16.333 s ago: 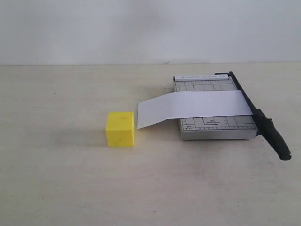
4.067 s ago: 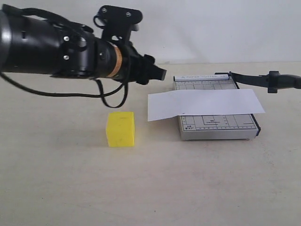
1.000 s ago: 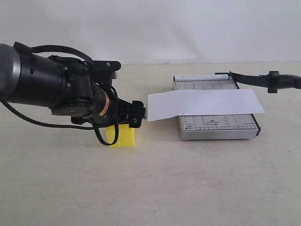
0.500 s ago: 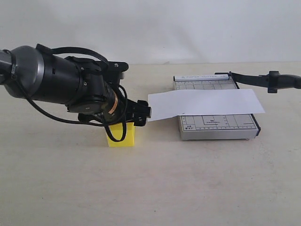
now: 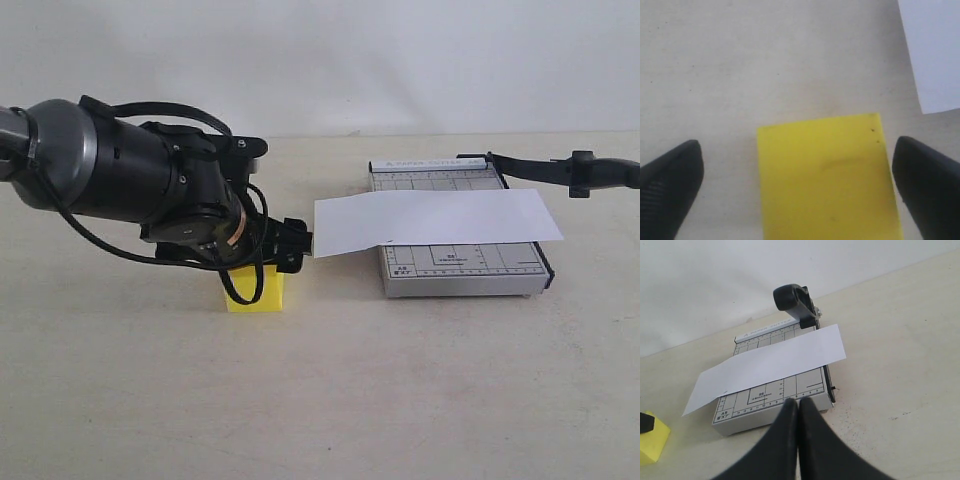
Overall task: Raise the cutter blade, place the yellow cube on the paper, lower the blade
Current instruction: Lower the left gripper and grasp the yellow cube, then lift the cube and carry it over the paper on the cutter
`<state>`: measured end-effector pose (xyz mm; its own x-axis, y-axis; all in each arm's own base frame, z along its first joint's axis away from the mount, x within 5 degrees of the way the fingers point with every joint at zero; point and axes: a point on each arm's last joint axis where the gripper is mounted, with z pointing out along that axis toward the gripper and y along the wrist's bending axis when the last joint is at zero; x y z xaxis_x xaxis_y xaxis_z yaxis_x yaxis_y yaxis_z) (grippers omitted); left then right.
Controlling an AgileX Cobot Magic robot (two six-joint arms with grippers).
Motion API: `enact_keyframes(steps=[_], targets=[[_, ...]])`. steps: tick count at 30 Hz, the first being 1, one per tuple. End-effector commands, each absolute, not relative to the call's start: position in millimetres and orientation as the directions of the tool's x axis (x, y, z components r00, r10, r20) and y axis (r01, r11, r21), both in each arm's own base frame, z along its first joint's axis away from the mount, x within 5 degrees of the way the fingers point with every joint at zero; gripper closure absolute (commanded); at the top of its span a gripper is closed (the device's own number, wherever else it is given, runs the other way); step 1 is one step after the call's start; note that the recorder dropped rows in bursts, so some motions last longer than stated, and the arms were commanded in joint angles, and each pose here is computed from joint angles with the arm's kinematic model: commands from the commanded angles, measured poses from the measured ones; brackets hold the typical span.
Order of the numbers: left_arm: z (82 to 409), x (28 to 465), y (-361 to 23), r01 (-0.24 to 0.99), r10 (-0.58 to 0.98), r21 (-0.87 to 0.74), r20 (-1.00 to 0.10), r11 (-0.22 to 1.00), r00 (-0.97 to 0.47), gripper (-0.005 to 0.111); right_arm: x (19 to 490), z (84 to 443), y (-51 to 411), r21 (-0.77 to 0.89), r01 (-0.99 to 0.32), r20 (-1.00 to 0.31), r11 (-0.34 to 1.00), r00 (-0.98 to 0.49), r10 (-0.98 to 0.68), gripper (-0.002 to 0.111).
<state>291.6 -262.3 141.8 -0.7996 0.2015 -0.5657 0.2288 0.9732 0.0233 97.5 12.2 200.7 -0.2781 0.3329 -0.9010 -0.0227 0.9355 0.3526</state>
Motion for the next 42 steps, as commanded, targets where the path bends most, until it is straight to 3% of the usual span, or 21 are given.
enact_keyframes(steps=[1, 7, 9, 12, 16, 18, 23, 28, 30, 36, 42], targets=[[135, 292, -264, 0.223, 0.192, 0.011, -0.552, 0.975, -0.812, 0.011, 97, 201, 12, 0.348, -0.025, -0.904, 0.937, -0.276, 0.328, 0.109], [129, 292, -266, 0.219, 0.185, 0.001, -0.539, 0.976, -0.822, 0.012, 97, 201, 12, 0.348, -0.025, -0.904, 0.937, -0.276, 0.328, 0.109], [129, 292, -266, 0.219, 0.184, 0.000, -0.541, 0.976, -0.821, 0.017, 97, 201, 12, 0.348, -0.025, -0.904, 0.937, -0.273, 0.328, 0.109], [132, 294, -267, 0.217, 0.181, -0.002, -0.546, 0.976, -0.818, 0.039, 97, 201, 12, 0.348, -0.025, -0.904, 0.937, -0.276, 0.328, 0.109], [136, 296, -269, 0.204, 0.173, 0.005, -0.552, 0.979, -0.816, 0.087, 97, 201, 12, 0.348, -0.025, -0.904, 0.937, -0.276, 0.328, 0.109], [140, 297, -270, 0.224, 0.193, 0.014, -0.558, 0.975, -0.807, 0.102, 97, 201, 12, 0.348, -0.025, -0.904, 0.937, -0.276, 0.328, 0.109], [167, 300, -284, 0.309, 0.239, -0.016, -0.599, 0.951, -0.765, 0.102, 97, 201, 12, 0.348, -0.025, -0.904, 0.937, -0.276, 0.328, 0.109], [210, 301, -319, 0.548, 0.453, 0.097, -0.690, 0.831, -0.564, 0.102, 97, 201, 12, 0.348, -0.025, -0.904, 0.937, -0.276, 0.328, 0.109], [223, 303, -332, 0.589, 0.486, 0.126, -0.712, 0.798, -0.507, 0.102, 97, 201, 12, 0.348, -0.025, -0.904, 0.937, -0.276, 0.328, 0.109], [242, 324, -361, 0.581, 0.427, 0.085, -0.763, 0.810, -0.484, 0.102, 97, 201, 12, 0.348, -0.025, -0.904, 0.937, -0.276, 0.328, 0.109], [240, 337, -386, 0.585, 0.367, -0.007, -0.772, 0.811, -0.518, 0.102, 97, 201, 12, 0.348, -0.025, -0.904, 0.937, -0.276, 0.328, 0.109]])
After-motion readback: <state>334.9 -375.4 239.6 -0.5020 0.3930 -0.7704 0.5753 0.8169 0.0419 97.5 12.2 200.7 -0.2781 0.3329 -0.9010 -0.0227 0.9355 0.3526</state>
